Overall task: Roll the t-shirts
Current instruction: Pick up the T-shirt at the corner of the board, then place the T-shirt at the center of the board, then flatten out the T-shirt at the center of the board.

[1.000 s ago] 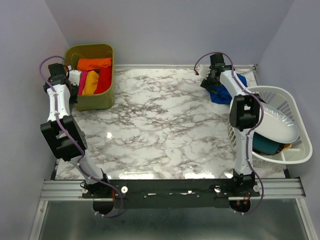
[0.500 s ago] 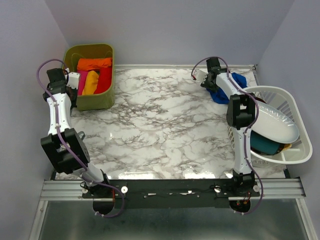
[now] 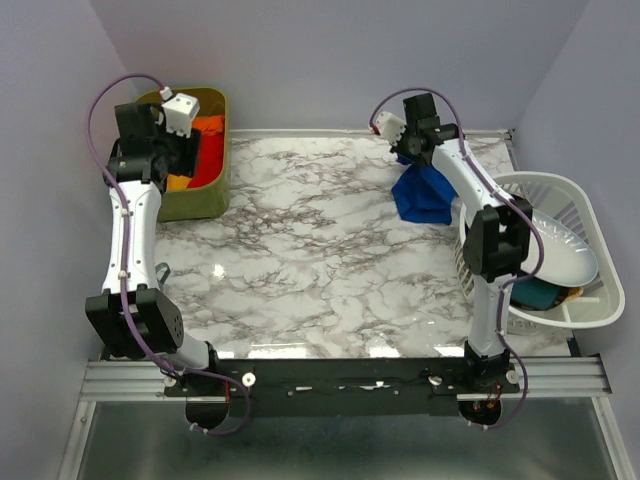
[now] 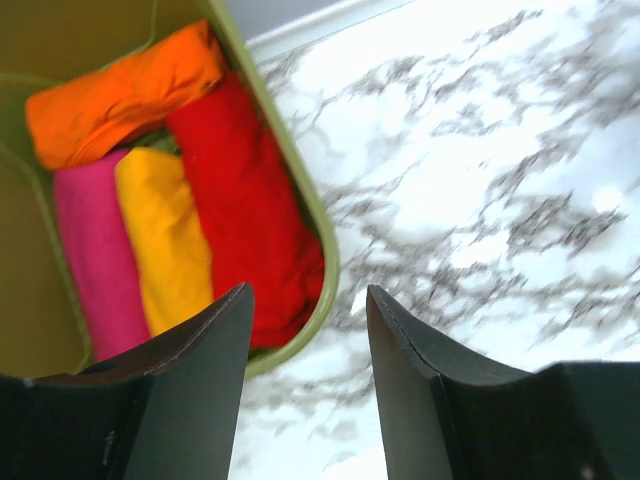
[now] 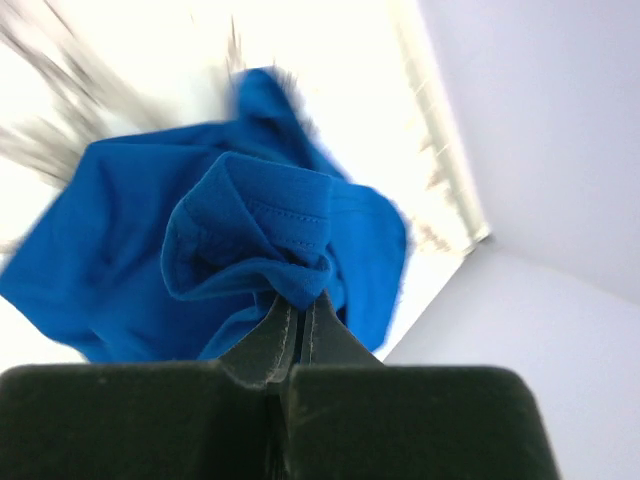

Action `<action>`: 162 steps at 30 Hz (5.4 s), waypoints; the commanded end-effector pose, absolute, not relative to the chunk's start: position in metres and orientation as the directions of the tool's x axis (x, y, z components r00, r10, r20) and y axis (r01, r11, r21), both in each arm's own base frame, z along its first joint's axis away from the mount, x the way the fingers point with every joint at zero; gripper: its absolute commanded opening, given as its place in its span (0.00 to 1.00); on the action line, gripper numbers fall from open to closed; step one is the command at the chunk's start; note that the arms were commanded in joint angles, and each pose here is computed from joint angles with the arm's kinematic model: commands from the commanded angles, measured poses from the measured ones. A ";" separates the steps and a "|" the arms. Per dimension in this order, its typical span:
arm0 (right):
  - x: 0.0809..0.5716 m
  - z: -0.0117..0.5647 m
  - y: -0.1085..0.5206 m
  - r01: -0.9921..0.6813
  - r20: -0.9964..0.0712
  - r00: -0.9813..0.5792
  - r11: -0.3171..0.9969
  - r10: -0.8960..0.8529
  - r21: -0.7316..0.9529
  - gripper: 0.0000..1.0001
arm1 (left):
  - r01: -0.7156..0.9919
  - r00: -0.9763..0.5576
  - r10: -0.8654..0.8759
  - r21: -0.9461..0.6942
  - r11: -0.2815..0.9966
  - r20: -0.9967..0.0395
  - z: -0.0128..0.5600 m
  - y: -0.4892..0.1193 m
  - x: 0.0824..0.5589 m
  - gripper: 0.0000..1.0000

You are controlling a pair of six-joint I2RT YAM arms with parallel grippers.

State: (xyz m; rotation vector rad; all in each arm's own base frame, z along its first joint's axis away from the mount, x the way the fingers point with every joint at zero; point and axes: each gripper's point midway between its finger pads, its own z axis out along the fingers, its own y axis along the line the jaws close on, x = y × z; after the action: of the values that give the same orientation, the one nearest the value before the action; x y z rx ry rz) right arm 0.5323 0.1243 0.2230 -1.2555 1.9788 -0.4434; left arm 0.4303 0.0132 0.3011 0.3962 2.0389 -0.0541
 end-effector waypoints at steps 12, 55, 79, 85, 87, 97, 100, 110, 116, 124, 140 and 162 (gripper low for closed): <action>0.356 0.446 0.218 -0.615 -0.845 0.166 0.616 -0.508 -0.492 0.01 | 0.267 -0.313 0.097 0.011 0.964 -0.945 0.342 -0.005 0.447 0.61; 0.314 0.701 0.239 -0.034 -0.657 0.693 0.896 -0.298 -0.443 0.01 | 0.639 -0.016 0.217 0.157 0.753 -0.976 0.350 -0.098 0.214 0.71; 0.511 0.266 0.215 -0.196 -0.858 -0.479 0.975 -0.187 -0.103 0.01 | 0.860 -0.334 0.484 -0.051 0.508 -0.809 0.166 -0.170 0.211 0.77; 0.541 0.246 0.179 -0.177 -0.833 -0.543 0.984 -0.102 -0.005 0.01 | 0.738 -0.468 0.435 -0.069 0.672 -0.769 0.134 -0.178 0.260 0.76; 0.541 0.237 0.171 -0.166 -0.818 -0.571 0.986 -0.074 0.027 0.01 | 0.735 -0.480 0.375 -0.129 0.666 -0.793 0.138 -0.194 0.270 0.76; 0.549 0.232 0.178 -0.177 -0.794 -0.608 0.972 0.014 0.153 0.01 | 0.710 -0.602 0.387 -0.248 0.659 -0.699 0.081 -0.251 0.291 0.75; 0.547 0.233 0.176 -0.183 -0.795 -0.606 0.972 0.005 0.146 0.01 | 0.731 -0.601 0.429 -0.246 0.637 -0.674 0.071 -0.260 0.290 0.60; 0.504 0.285 0.154 -0.198 -0.838 -0.545 0.974 -0.017 0.109 0.01 | 0.789 -0.401 0.474 -0.033 0.613 -0.784 0.160 -0.217 0.302 0.00; 0.424 0.330 0.132 -0.224 -0.873 -0.487 0.969 -0.016 0.107 0.01 | 0.802 -0.137 0.541 0.228 0.553 -0.830 0.269 -0.163 0.275 0.00; 0.258 0.416 0.136 -0.561 -0.958 -0.266 0.825 -0.111 0.060 0.01 | 0.480 0.185 0.420 0.454 0.750 -0.889 0.401 -0.093 0.217 0.00; 0.337 0.267 0.160 -0.499 -0.799 -0.582 0.843 -0.152 0.203 0.01 | 0.580 -0.075 0.536 0.400 0.710 -0.841 0.263 -0.119 0.318 0.00; 0.294 0.113 0.094 -0.963 -0.475 -0.177 0.251 -0.862 -0.096 0.65 | 0.542 -0.325 0.461 0.237 0.806 -0.825 0.224 -0.109 0.347 0.55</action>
State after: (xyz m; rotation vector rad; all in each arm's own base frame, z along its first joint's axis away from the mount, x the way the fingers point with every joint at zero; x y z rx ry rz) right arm 0.3589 0.0988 0.1705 -1.1450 2.1585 0.1782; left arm 0.3768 -0.1014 0.2663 0.7052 1.8371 0.0483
